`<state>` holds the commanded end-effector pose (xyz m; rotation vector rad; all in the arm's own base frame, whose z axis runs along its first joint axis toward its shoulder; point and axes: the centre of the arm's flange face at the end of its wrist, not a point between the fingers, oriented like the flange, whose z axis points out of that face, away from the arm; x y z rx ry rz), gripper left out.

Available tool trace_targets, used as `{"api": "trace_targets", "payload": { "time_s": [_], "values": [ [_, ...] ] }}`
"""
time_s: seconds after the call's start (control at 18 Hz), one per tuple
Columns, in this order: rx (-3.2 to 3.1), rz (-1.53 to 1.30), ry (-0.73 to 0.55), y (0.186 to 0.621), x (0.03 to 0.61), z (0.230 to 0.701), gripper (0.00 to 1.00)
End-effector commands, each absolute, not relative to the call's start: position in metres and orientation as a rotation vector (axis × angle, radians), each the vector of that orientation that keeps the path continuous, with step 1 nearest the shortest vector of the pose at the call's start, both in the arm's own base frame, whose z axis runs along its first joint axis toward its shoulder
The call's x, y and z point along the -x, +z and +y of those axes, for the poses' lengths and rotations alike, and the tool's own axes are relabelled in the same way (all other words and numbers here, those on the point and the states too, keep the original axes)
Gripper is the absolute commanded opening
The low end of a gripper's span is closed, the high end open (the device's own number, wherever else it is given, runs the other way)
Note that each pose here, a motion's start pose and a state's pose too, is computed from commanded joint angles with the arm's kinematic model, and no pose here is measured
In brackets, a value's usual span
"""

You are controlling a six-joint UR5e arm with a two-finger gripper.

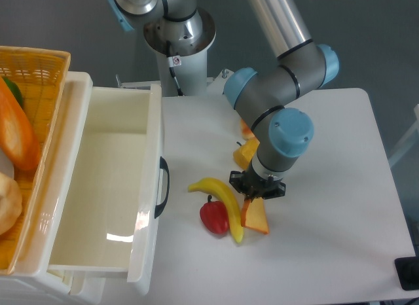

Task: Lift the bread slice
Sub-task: 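Lift the bread slice upward, holding it on edge in the gripper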

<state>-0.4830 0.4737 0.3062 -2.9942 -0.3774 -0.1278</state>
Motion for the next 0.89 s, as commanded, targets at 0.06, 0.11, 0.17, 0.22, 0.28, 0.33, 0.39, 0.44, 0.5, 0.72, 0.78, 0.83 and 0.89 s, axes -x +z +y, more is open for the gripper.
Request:
{"api": "trace_targets", "payload": {
  "time_s": [0.06,0.11,0.17,0.22,0.28,0.33,0.39,0.44,0.5,0.72,0.78,0.83,0.89],
  "values": [
    [2.981,-0.369,-0.103,0.320,0.485,0.475,0.05],
    [2.970,-0.365,-0.079,0.331,0.486,0.475,0.05],
    [2.959,-0.355,-0.057,0.342,0.488,0.472,0.05],
    [2.951,-0.311,-0.039,0.352,0.485,0.471,0.05],
    [2.945,-0.249,-0.018,0.363,0.481,0.469,0.05],
    [2.941,-0.195,0.005,0.373,0.478,0.464,0.05],
    [2.934,-0.154,0.018,0.381,0.474,0.461,0.05],
    [2.923,-0.120,0.021,0.388,0.468,0.461,0.05],
    [2.907,-0.097,0.023,0.395,0.464,0.460,0.05],
    [2.877,-0.012,0.054,0.422,0.432,0.467,0.05],
    [2.882,0.035,0.051,0.418,0.424,0.469,0.05],
    [2.886,0.120,0.053,0.416,0.420,0.468,0.05],
    [2.890,0.212,0.061,0.417,0.414,0.464,0.05]
  ]
}}
